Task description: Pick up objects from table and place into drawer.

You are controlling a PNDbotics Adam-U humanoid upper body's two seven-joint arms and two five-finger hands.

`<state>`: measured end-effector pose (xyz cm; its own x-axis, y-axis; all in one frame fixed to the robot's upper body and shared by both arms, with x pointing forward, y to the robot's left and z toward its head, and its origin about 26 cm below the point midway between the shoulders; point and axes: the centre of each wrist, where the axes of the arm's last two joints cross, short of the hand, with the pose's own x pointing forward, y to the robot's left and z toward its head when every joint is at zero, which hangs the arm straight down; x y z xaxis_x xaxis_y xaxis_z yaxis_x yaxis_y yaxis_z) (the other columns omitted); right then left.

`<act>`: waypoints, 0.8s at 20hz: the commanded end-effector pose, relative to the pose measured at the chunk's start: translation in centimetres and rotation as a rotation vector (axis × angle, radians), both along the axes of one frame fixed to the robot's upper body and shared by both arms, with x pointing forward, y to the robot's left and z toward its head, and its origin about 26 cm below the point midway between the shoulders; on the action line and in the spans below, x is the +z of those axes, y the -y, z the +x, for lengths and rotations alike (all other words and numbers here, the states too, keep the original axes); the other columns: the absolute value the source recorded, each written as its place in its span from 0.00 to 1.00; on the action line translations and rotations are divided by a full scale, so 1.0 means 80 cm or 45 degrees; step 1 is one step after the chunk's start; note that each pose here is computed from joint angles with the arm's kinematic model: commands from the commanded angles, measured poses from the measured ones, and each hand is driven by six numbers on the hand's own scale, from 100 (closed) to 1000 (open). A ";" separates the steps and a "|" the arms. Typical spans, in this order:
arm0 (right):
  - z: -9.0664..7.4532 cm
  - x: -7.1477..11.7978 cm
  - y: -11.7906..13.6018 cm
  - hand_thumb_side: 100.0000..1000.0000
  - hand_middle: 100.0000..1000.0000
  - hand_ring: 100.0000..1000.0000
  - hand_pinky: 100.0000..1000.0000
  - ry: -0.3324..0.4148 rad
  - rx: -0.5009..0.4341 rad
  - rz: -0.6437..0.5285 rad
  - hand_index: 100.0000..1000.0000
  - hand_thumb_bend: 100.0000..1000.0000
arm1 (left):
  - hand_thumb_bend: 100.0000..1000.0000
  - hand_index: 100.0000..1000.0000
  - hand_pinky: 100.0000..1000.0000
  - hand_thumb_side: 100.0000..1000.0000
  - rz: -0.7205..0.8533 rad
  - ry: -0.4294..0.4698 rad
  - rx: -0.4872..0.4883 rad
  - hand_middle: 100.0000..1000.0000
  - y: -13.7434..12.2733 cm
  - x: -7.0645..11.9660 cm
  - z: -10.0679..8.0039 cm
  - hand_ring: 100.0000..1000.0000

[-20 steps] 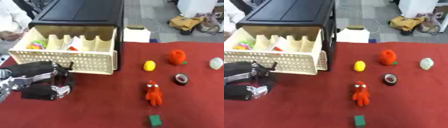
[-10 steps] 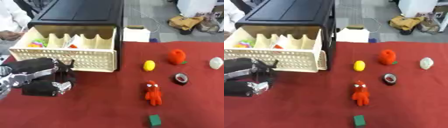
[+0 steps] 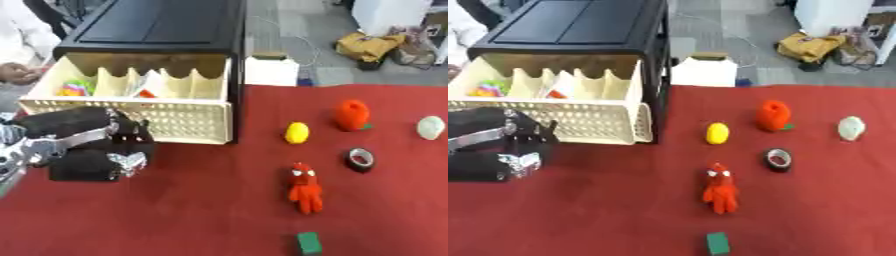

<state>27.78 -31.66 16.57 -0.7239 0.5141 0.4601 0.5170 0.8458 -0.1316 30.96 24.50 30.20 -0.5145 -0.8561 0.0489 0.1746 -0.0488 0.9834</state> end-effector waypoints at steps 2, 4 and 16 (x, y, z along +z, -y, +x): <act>-0.001 0.009 0.002 0.86 0.54 0.72 0.67 0.027 0.004 -0.013 0.68 0.00 | 0.00 0.82 0.54 1.00 0.003 0.059 0.028 0.54 -0.004 0.012 0.003 0.57; -0.001 0.010 0.002 0.86 0.53 0.72 0.67 0.026 0.006 -0.013 0.68 0.00 | 0.00 0.82 0.54 1.00 0.006 0.081 0.034 0.55 -0.004 0.014 0.005 0.58; 0.000 0.010 0.000 0.85 0.53 0.72 0.67 0.028 0.006 -0.009 0.68 0.00 | 0.00 0.83 0.39 1.00 0.017 0.144 0.057 0.60 -0.004 0.018 0.017 0.64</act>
